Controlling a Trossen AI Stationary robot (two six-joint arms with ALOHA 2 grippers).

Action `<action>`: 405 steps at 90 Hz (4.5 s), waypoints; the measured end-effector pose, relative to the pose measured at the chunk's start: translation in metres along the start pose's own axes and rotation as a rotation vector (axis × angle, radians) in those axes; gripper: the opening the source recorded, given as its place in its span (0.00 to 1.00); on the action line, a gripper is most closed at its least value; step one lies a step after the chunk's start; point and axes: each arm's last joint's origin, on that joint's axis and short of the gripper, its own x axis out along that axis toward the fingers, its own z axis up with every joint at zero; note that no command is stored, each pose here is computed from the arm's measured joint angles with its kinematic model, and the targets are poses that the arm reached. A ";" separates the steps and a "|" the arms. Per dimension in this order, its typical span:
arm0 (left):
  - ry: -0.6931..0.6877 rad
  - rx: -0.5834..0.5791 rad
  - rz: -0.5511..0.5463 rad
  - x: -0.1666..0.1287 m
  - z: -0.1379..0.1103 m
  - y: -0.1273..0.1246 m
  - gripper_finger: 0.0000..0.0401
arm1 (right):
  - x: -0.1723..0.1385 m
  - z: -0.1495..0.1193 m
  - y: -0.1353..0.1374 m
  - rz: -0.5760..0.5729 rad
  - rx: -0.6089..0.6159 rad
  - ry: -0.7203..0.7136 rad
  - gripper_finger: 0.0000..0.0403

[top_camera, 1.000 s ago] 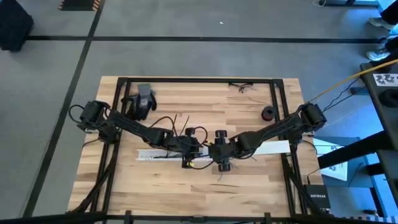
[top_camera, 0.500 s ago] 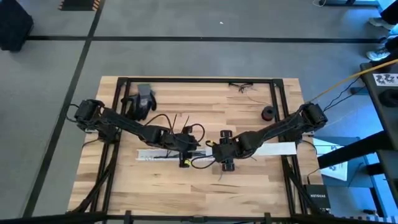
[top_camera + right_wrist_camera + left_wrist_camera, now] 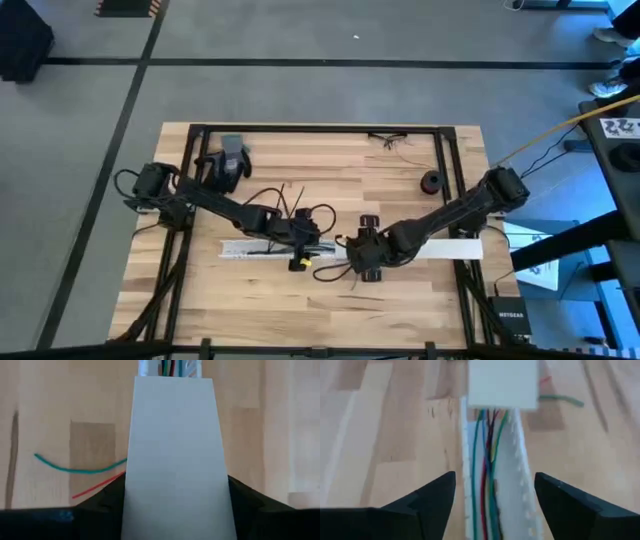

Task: Ziptie cables
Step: Close the white cable duct

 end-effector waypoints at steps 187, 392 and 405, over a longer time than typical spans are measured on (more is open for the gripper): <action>-0.057 -0.026 -0.120 0.041 -0.012 -0.007 0.66 | 0.013 -0.061 0.030 0.024 0.217 -0.128 0.53; -0.230 0.052 -0.120 0.070 -0.009 -0.020 0.52 | 0.049 -0.043 0.013 0.053 0.146 -0.118 0.53; -0.214 0.055 -0.123 0.070 -0.011 -0.020 0.56 | 0.054 -0.041 0.012 0.067 0.161 -0.108 0.53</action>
